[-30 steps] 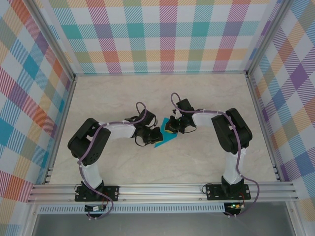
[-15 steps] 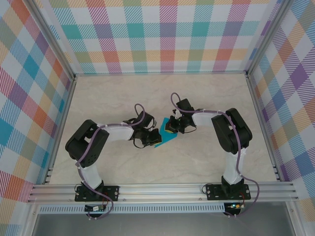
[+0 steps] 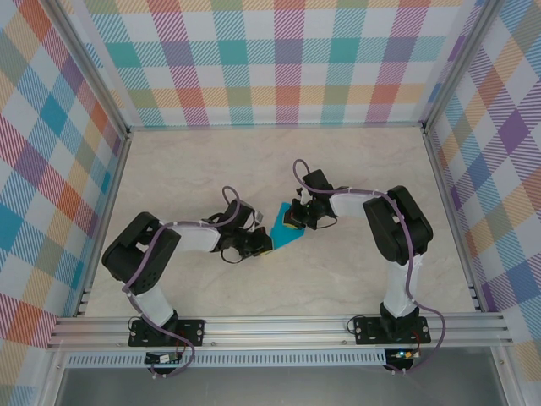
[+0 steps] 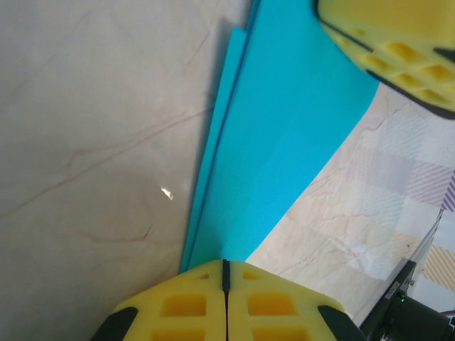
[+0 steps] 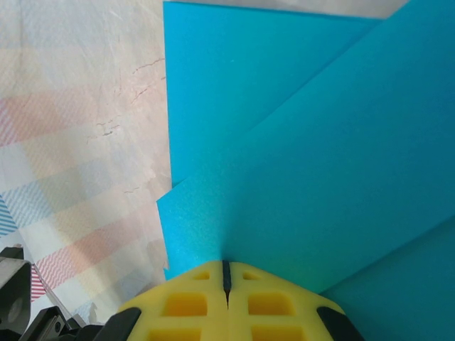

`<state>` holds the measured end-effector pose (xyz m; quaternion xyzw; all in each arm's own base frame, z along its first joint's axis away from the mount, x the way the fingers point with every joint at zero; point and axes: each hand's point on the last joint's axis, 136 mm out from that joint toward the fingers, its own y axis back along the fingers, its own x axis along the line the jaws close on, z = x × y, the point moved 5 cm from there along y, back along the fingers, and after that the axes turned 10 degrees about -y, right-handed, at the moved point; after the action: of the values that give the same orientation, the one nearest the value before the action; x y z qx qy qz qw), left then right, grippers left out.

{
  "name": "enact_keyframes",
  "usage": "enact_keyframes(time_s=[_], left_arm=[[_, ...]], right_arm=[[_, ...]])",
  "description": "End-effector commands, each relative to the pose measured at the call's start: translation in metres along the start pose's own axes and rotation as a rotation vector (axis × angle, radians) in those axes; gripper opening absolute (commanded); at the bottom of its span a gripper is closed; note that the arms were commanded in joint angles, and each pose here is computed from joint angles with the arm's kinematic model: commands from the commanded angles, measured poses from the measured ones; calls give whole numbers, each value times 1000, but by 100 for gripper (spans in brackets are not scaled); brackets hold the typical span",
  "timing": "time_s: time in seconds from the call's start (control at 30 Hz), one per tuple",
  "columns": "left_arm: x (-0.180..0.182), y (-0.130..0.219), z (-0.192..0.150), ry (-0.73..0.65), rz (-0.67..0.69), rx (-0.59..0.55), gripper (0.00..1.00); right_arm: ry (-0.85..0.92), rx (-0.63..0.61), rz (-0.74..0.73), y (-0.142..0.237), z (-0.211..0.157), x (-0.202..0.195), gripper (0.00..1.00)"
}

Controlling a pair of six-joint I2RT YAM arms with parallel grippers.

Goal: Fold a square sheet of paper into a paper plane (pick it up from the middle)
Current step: Fourth fold the wing at the center of the table.

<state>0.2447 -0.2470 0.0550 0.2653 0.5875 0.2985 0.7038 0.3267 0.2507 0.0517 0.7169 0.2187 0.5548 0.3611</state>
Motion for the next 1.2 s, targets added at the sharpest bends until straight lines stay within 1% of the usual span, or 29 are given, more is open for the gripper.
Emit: enact_keyframes(time_s=[0.0,0.1,0.17,0.2,0.33,0.4,0.47,0.67,0.9,1.03,1.17], left_arm=[[24,6,-33,59,79,117,4],[23,10,-34,39,70,119,1],[16,14,-27,21,35,89,0],[9,17,-21,6,11,64,0],[-24,35,8,-65,-104,-101,0],[-28,40,16,-75,-107,-166,0],[-26,37,21,-65,-100,-189,0],[-16,16,27,-29,-66,-151,0],[9,2,11,23,39,-64,0],[21,-1,1,38,110,-21,0],[34,-1,-7,51,191,17,0]], right_arm=[[-94,6,-259,-16,-7,-64,0],[-92,6,-260,-16,-7,-64,0],[-92,6,-260,-16,-7,-64,0],[-92,7,-258,-16,-8,-64,0],[-96,9,-252,-16,-7,-63,0],[-98,8,-247,-17,-7,-62,0],[-98,9,-244,-17,-7,-61,0],[-94,12,-239,-16,-7,-59,0],[-68,17,-186,-13,-7,-48,0],[-9,6,-113,-4,-4,-28,0],[126,-7,14,13,-3,8,0]])
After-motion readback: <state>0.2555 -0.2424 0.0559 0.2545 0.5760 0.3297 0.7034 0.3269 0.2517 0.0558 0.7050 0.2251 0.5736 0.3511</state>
